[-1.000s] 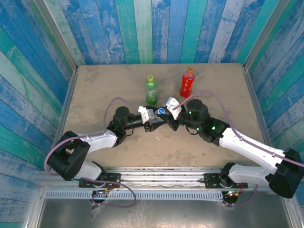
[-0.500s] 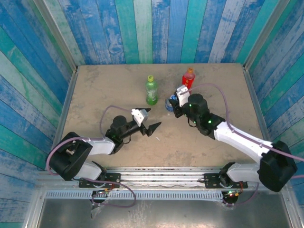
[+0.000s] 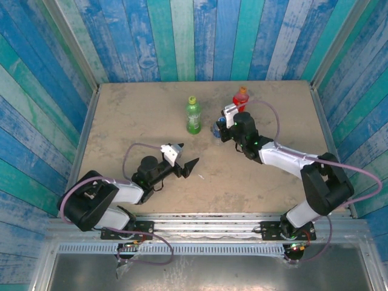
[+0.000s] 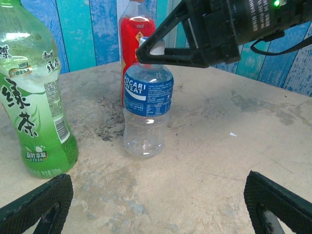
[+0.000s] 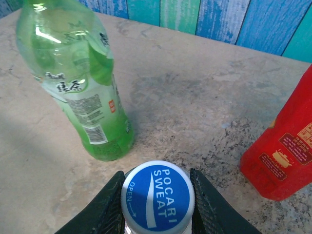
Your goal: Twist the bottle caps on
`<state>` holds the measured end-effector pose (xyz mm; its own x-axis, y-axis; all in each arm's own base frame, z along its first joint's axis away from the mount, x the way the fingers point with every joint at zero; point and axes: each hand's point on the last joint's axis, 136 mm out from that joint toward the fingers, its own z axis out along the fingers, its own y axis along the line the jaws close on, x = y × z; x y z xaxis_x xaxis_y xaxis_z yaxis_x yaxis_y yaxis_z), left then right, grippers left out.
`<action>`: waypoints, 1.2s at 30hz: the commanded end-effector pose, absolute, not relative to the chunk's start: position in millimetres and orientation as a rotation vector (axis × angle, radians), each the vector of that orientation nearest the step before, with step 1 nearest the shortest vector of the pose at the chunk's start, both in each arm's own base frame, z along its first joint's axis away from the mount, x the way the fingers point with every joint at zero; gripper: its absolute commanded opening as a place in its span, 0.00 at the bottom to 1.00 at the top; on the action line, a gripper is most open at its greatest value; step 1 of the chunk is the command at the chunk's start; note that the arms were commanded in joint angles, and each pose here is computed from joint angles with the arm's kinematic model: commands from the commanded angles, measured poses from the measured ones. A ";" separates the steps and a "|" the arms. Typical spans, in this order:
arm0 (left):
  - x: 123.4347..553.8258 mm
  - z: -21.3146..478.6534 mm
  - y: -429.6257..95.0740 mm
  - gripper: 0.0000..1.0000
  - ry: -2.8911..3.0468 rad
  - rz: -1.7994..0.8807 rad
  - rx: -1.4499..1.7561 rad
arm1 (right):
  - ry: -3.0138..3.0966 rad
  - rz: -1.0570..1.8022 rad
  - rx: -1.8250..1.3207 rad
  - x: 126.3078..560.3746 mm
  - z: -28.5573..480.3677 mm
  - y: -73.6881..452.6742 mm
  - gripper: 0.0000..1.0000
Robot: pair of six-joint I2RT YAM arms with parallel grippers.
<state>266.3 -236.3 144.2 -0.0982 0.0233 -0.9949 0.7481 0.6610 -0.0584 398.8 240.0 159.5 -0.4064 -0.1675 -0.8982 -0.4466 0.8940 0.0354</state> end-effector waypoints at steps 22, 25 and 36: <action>331.4 221.5 -133.0 0.94 1.513 -0.250 0.359 | 1.731 0.177 -0.393 379.8 264.4 176.9 0.93; 333.1 220.0 -99.8 0.94 1.518 -0.110 0.266 | 1.720 0.084 -0.373 371.0 260.1 143.5 0.94; 340.7 178.2 -30.7 0.94 1.576 0.101 0.074 | 1.776 -0.094 -0.212 357.1 174.6 58.7 0.98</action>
<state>340.1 -45.8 177.0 -0.0389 0.0999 -0.9942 0.0554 0.9937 0.0977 351.3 70.9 167.2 -0.2619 -0.2227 -0.9390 -0.1511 0.9705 -0.1881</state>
